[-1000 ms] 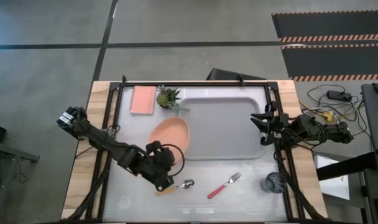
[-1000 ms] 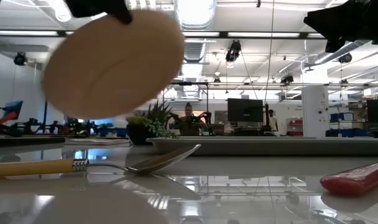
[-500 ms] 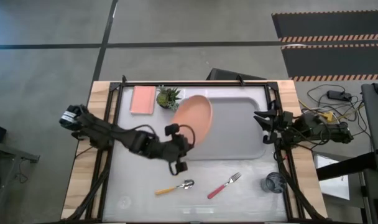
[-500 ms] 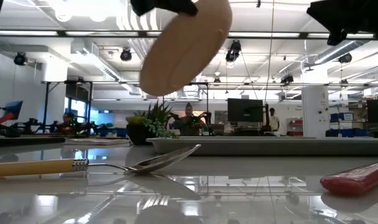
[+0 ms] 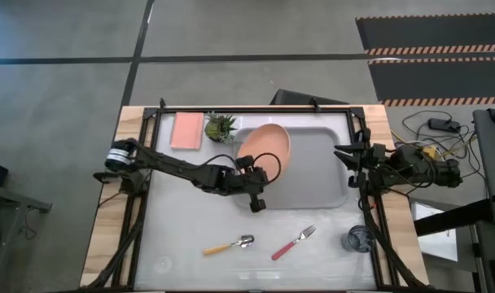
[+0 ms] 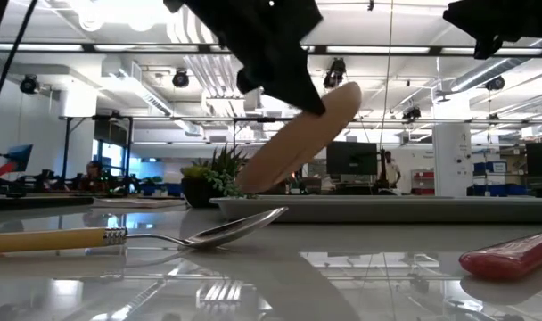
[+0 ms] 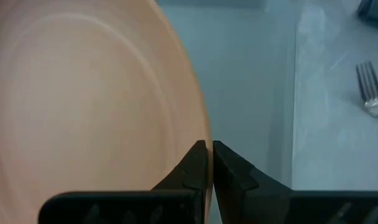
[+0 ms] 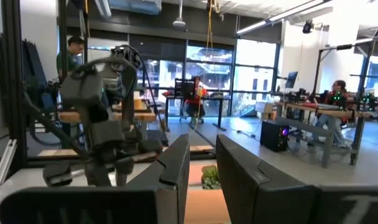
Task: Pick and place plate/cup/fork/spoon on tray
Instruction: Put the plate on the gray tray
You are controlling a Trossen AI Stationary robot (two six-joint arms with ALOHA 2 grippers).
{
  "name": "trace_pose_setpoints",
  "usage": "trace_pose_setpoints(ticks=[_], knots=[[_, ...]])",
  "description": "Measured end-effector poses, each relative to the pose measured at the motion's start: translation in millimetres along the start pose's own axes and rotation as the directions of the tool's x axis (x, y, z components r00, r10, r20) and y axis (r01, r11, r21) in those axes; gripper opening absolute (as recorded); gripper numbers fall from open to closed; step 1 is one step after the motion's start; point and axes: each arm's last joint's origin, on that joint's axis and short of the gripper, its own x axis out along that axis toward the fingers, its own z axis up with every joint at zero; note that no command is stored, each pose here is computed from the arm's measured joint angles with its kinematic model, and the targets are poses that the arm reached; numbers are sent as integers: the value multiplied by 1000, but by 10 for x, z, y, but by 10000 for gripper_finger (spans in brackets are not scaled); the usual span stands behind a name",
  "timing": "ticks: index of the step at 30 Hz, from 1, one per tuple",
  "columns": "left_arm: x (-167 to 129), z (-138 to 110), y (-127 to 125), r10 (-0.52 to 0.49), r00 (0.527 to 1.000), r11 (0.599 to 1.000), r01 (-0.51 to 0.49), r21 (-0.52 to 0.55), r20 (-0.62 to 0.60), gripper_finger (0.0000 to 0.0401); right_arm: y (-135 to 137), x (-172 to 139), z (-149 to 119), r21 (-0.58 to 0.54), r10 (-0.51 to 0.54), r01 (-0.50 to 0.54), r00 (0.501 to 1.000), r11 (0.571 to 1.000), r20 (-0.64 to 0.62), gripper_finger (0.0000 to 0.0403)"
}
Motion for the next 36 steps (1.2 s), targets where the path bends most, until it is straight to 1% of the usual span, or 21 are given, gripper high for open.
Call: trace_pose_setpoints(ticks=[6,14,21,32,36], knots=[[98,-43,-3,3,1000,1000,-3,0,-10,0,-12,-19,53,22,3,-3,1000,1000,-14,68],[127,-110,8,8,1000,1000,-8,4,-28,0,-12,-20,58,23,5,-5,1000,1000,-11,68],[186,-217,6,-1,999,1000,2,-20,34,0,-13,-21,66,24,5,-5,1000,1000,-9,68],[228,-356,17,-3,999,1000,4,-23,46,0,-13,-21,66,23,5,-5,1000,1000,-9,68],[231,-364,19,-3,999,1000,4,-24,47,0,-13,-21,65,23,5,-4,1000,1000,-9,68]])
